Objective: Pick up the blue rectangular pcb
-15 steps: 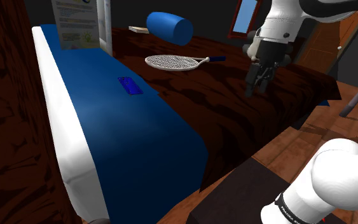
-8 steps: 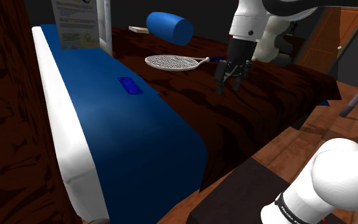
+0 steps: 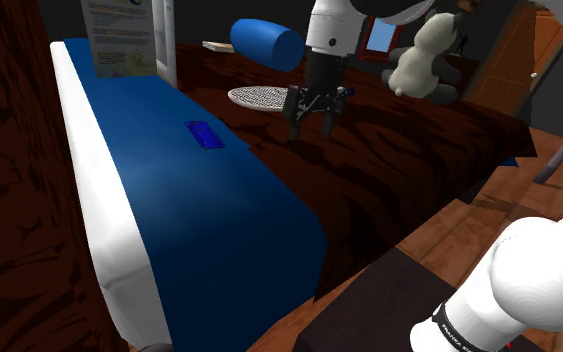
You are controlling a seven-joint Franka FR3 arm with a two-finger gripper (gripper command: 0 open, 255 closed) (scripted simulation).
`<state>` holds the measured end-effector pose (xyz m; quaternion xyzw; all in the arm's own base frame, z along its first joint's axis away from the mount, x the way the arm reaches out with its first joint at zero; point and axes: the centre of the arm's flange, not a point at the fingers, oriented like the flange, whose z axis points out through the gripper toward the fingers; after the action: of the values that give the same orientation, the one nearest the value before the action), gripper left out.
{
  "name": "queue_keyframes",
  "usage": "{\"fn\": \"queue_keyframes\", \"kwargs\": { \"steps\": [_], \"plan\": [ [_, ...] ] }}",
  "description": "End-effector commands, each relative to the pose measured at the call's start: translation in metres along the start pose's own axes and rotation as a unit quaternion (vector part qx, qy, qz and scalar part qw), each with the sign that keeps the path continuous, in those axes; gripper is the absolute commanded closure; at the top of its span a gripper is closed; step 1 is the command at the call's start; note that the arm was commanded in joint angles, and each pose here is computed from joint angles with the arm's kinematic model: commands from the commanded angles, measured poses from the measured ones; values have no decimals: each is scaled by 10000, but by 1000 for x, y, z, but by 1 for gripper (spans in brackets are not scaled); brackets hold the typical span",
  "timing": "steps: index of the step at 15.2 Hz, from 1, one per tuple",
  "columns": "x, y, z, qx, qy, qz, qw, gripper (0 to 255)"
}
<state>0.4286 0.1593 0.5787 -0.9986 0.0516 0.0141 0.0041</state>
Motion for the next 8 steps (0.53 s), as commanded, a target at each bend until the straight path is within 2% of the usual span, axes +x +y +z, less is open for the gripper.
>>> {"fn": "queue_keyframes", "kwargs": {
  "steps": [1,8],
  "plan": [
    [17,-22,1,10,27,40,10000,0],
    [78,-89,3,14,117,167,9998,0]
  ]
}}
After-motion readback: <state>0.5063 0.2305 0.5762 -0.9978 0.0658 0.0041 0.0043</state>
